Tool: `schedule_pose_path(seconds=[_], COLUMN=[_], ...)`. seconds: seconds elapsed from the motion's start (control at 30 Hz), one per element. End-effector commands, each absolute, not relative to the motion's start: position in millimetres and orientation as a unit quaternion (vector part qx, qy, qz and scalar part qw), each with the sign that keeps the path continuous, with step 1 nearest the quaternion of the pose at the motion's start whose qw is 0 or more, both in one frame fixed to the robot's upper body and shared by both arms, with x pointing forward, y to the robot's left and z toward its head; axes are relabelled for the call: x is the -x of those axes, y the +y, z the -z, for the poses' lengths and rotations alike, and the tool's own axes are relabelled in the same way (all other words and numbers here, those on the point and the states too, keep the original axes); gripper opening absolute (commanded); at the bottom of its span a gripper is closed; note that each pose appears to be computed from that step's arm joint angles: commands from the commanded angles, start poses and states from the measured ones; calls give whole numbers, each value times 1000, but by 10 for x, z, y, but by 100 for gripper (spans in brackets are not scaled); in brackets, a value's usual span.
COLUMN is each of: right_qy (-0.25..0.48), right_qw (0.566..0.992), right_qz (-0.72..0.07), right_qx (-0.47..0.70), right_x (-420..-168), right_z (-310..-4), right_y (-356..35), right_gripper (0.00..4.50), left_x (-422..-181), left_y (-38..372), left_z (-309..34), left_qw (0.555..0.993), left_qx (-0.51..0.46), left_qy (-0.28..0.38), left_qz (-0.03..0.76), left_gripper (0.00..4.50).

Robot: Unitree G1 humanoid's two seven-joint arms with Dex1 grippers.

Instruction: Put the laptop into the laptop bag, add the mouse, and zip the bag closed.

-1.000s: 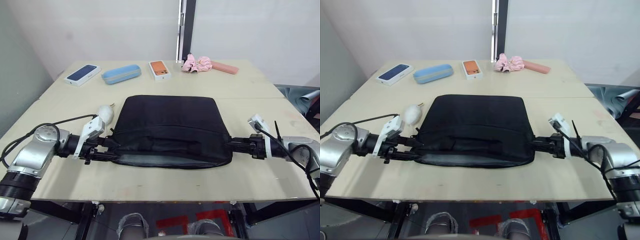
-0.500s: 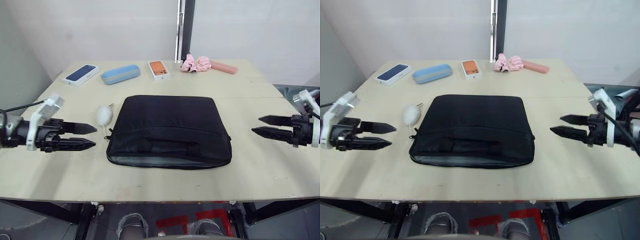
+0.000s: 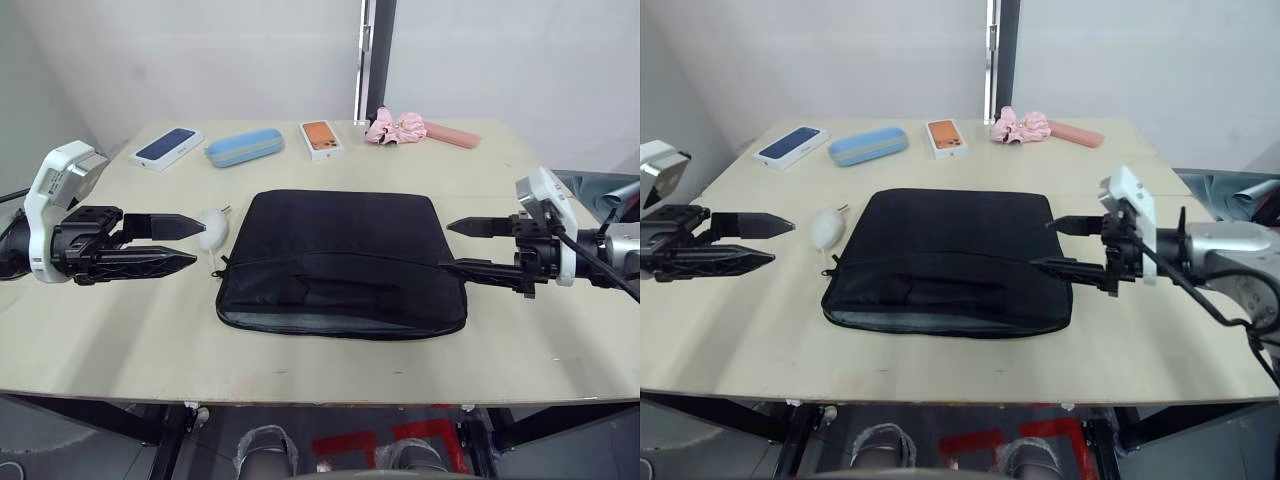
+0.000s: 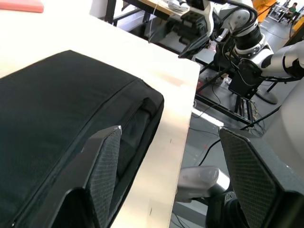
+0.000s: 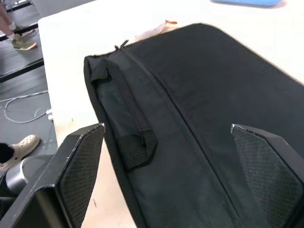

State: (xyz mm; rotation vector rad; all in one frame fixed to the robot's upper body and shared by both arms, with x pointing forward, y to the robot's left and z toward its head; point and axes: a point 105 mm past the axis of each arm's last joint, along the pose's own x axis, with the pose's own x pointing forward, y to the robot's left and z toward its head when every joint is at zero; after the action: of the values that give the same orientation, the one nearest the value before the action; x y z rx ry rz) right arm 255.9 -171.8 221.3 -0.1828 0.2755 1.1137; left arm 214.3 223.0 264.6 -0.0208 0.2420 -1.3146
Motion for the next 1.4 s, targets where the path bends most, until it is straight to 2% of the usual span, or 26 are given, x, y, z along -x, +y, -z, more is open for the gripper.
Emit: schedule_pose_path(seconds=[0.03, 0.1, 0.13, 0.2, 0.37, 0.53, 0.6, 0.73, 0.83, 0.97, 1.03, 1.23, 1.4], right_qy=[107, 111, 113, 116, 132, 142, 150, 149, 150, 159, 165, 158, 149], right_qw=[836, 831, 826, 817, 779, 725, 707, 698, 677, 658, 655, 688, 696], right_qz=[-529, -535, -543, -556, -604, -666, -682, -689, -707, -720, -720, -696, -697], right_qx=[98, 101, 104, 104, 103, 99, 116, 124, 137, 152, 158, 128, 81], right_x=[-2564, -2557, -2547, -2527, -2476, -2531, -2580, -2797, -2835, -2870, -2936, -3244, -3311], right_z=[-2315, -2305, -2292, -2283, -2210, -2060, -1952, -1796, -1696, -1547, -1461, -1489, -1554], right_y=[-1697, -1676, -1648, -1614, -1446, -1096, -947, -653, -519, -417, -356, -350, -368], right_gripper=[444, 444, 406, 363, 186, 12, 5, 5, 5, 5, 5, 5, 5], left_x=[-2052, -2011, -1996, -1986, -1903, -1877, -1863, -1849, -1863, -1961, -2081, -2022, -2035], left_y=[2263, 2303, 2334, 2381, 2416, 2248, 2180, 2129, 2143, 2222, 2231, 2213, 2289], left_z=[-2692, -2677, -2635, -2554, -2382, -2428, -2443, -2384, -2352, -2235, -2233, -2291, -2308], left_qw=[795, 802, 807, 816, 816, 800, 793, 786, 785, 791, 800, 781, 793], left_qx=[-2, 1, 0, -3, 0, -15, -15, -22, -35, -74, -84, -83, -90], left_qy=[92, 92, 100, 115, 151, 131, 125, 135, 145, 169, 157, 135, 131], left_qz=[600, 590, 582, 567, 558, 585, 596, 602, 602, 583, 573, 605, 589], left_gripper=[342, 342, 342, 342, 342, 342, 342, 342, 342, 342, 342, 342, 342])
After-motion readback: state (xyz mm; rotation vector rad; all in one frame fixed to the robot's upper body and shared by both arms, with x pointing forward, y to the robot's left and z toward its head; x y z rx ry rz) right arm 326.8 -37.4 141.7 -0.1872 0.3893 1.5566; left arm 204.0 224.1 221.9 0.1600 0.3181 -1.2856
